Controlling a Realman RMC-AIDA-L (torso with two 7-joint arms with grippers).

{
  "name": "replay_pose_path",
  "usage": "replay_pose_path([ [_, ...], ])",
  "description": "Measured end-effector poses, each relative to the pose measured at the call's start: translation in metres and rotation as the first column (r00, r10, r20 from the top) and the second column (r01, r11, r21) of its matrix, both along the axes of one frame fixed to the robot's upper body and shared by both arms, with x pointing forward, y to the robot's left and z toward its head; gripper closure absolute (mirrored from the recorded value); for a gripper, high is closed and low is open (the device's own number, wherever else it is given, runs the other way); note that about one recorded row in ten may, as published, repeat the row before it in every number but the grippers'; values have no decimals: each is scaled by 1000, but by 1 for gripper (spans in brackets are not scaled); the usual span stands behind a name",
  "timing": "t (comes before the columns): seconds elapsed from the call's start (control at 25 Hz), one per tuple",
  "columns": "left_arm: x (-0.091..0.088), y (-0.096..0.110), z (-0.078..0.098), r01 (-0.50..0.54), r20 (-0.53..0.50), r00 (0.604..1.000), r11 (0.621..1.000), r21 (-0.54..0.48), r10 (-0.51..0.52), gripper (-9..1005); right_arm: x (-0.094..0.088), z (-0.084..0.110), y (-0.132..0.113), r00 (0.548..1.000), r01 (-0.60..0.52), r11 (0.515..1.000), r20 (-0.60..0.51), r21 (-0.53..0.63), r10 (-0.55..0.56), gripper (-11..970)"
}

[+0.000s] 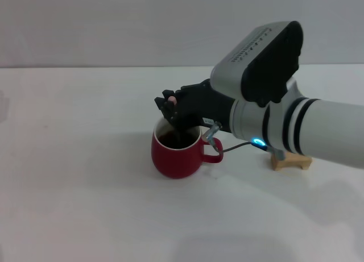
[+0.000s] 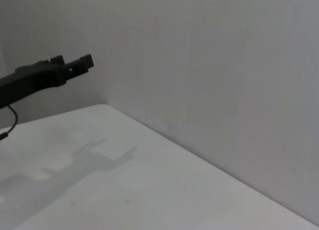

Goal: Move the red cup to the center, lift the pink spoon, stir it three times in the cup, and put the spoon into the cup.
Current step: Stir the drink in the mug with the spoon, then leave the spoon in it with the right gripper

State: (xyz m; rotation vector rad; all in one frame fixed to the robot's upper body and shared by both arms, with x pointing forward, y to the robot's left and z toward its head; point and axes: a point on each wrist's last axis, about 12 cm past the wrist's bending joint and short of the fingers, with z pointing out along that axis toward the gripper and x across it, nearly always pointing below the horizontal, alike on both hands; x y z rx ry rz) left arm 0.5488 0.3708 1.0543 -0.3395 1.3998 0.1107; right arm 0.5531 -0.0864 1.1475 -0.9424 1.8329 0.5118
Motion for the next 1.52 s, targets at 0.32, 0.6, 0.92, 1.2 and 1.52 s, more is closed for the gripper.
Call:
replay_pose_path([
  [0.32, 1, -1, 1, 1, 4, 1000, 1000, -1, -1, 159, 15, -16, 12, 1000, -5, 999, 20, -45, 6, 826],
  [0.6, 2, 0, 1, -4, 2, 1000, 1000, -5, 4, 159, 14, -13, 16, 999, -14, 999, 51, -41, 16, 823],
  [0.92, 3, 0, 1, -5, 3, 1000, 1000, -7, 5, 158, 16, -10, 18, 998, -18, 999, 60, -42, 21, 799],
  [1.2, 3, 0, 2, -5, 3, 1000, 1000, -7, 5, 158, 16, -10, 18, 998, -20, 999, 61, -43, 23, 778],
  [1.52, 2, 0, 2, -5, 4, 1000, 1000, -6, 5, 158, 13, -10, 20, 991, -2, 1000, 136, -23, 5, 633],
])
